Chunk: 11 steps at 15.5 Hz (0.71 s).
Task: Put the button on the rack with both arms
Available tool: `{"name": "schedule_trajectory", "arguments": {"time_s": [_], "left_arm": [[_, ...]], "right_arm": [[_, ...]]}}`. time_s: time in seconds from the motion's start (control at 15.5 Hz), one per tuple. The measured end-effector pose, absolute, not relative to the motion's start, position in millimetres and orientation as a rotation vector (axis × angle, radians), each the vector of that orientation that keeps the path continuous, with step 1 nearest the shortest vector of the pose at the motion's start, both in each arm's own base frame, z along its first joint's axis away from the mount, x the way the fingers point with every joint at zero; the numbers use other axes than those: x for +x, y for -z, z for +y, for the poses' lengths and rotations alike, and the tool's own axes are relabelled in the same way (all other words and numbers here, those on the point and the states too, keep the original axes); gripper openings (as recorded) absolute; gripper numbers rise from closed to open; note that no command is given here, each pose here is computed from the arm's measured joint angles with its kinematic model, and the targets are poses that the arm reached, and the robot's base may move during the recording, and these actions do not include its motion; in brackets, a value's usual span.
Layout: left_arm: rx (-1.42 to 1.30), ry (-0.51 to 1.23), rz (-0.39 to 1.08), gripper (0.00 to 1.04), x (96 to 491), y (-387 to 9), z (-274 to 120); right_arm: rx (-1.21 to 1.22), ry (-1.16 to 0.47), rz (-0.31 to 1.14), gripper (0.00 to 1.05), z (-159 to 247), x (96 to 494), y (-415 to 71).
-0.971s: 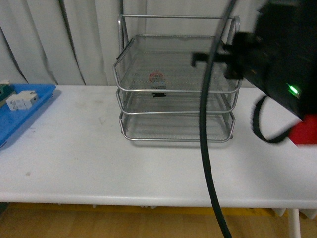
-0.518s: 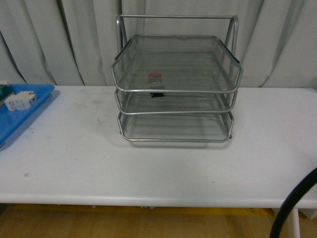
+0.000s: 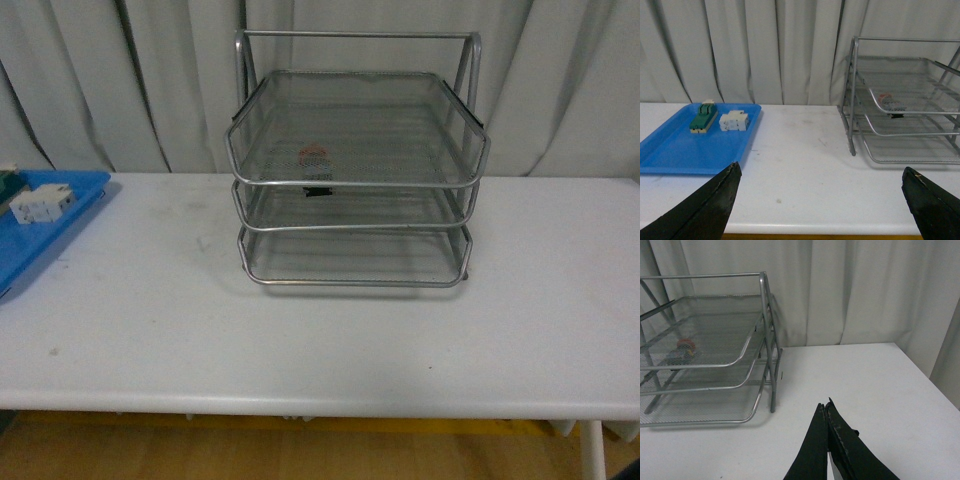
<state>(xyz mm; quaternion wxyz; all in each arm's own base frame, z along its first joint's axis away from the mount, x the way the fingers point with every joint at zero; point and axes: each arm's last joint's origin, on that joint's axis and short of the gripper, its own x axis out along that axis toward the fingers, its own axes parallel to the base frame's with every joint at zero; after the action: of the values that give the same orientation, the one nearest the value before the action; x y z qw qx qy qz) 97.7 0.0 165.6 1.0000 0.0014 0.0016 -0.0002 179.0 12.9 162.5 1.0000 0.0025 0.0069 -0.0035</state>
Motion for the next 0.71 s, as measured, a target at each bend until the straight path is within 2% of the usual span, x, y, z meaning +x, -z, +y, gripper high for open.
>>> {"name": "schedule_trajectory", "arguments": {"time_s": [0.71], "left_arm": [[0.003,0.0,0.003,0.98,98,-166,0]], "right_arm": [[0.006,0.009,0.002,0.02,-1,137,-166]]}}
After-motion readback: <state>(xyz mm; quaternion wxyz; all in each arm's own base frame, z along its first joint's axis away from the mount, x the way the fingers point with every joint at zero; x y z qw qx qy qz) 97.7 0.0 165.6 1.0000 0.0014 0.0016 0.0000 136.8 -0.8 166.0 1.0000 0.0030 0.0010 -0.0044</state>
